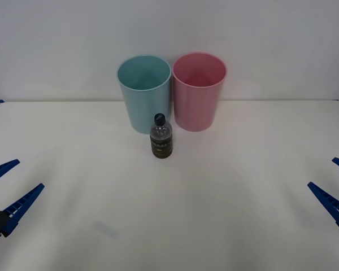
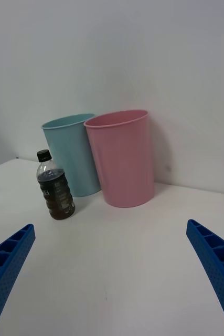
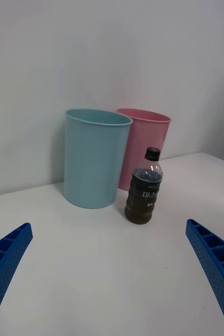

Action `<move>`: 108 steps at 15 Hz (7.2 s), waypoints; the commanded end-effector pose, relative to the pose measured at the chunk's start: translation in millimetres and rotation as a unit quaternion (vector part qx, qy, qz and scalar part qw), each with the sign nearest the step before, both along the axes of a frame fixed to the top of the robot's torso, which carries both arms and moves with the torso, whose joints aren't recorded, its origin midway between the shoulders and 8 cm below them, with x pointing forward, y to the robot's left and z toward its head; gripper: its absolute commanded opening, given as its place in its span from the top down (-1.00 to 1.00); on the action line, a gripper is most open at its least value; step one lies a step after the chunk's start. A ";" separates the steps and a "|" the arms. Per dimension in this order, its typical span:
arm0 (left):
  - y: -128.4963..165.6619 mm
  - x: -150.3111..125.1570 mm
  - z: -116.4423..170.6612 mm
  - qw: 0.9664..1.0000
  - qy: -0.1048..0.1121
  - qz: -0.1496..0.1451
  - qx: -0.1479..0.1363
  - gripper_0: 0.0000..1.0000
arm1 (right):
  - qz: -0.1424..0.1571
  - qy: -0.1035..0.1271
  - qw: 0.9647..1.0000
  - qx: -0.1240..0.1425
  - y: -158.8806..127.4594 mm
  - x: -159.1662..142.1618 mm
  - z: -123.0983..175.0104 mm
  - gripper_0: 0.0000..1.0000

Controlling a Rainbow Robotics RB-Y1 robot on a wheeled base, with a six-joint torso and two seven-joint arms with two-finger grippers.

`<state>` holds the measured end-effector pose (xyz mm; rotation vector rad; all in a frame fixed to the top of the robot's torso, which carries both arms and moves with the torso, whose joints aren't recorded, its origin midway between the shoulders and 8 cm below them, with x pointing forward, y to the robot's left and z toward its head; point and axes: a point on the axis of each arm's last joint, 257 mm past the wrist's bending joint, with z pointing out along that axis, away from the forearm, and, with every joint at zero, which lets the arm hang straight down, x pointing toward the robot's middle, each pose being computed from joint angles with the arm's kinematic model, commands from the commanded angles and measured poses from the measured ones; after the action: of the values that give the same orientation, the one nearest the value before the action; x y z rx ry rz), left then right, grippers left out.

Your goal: Grasp the object on the table and drop it into the matching bin: aluminum can to the light blue bin, PET bottle to the pink bin.

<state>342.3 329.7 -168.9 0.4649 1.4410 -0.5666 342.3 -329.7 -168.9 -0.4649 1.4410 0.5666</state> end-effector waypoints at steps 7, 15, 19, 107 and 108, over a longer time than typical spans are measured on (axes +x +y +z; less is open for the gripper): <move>0.0 0.0 0.0 1.000 0.000 0.000 0.000 -1.00 | 0.019 -0.005 1.000 0.001 6.3 3.5 11.5 -1.00; 0.0 0.0 0.0 1.000 0.000 0.000 0.000 -1.00 | 0.088 0.022 0.995 -0.040 43.3 28.7 10.2 -1.00; 0.0 0.0 0.0 1.000 0.000 0.000 0.000 -1.00 | 0.111 0.045 0.992 -0.049 61.0 43.5 9.3 -1.00; 0.0 0.0 0.0 1.000 0.000 0.000 0.000 -1.00 | 0.117 0.106 0.984 -0.086 323.0 187.0 -44.4 1.00; 0.0 0.0 0.0 1.000 0.000 0.000 0.000 -1.00 | 0.118 0.105 0.984 -0.079 320.5 184.4 -39.1 1.00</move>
<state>342.3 329.7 -168.9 0.4649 1.4410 -0.5666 528.8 -7.4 -212.5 -0.7332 1.6580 0.6999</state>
